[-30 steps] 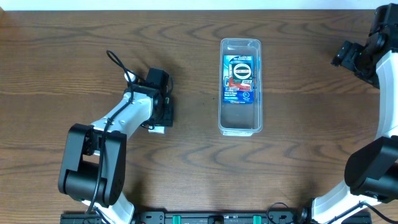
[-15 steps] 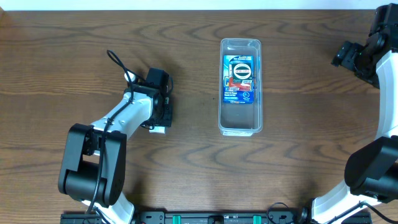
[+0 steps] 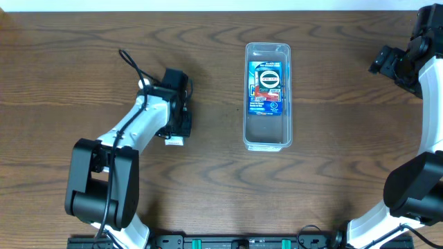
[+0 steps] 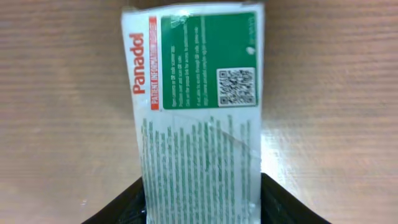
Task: Pack container
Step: 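Carry the Panadol box right into the container and lower it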
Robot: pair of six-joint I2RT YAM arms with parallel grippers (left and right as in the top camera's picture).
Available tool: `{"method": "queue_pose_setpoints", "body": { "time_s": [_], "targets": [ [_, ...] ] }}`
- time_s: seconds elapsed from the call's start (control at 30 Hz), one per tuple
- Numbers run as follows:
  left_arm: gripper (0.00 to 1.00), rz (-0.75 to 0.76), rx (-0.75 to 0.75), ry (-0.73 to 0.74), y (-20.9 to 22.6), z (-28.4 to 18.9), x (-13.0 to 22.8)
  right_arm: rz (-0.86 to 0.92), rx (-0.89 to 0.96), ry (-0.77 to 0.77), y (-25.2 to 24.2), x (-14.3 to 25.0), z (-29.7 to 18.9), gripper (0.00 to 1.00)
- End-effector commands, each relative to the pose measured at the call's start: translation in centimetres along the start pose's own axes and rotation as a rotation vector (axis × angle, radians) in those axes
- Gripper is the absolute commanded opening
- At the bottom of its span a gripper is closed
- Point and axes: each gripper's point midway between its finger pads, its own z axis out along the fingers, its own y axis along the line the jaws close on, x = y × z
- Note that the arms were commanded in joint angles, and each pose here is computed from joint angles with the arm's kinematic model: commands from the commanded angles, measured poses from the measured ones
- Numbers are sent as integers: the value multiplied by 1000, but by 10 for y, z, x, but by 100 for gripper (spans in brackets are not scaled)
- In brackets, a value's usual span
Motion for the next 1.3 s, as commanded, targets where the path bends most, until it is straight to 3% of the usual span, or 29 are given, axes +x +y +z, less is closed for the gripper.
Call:
{"method": "queue_pose_setpoints", "body": {
  "time_s": [0.0,0.3,0.6,0.87,1.27],
  "targets": [
    [51,2,9,-86,-3,-39,-24,-2,15,9,-3,2,4,99],
    [49,20,91,-273,-51,-134,-39,-3,15,9,-3,2,4,99],
    [49,9,264,-389,-135,-187,-11,-2,15,9,-4,2,4,99],
    [49,31,418,-441,-213,-201,4,-2,15,9,-4,2,4,99],
    [49,34,427,-398,-260,-152,-6,-2,15,9,-3,2,4,99]
  ]
}}
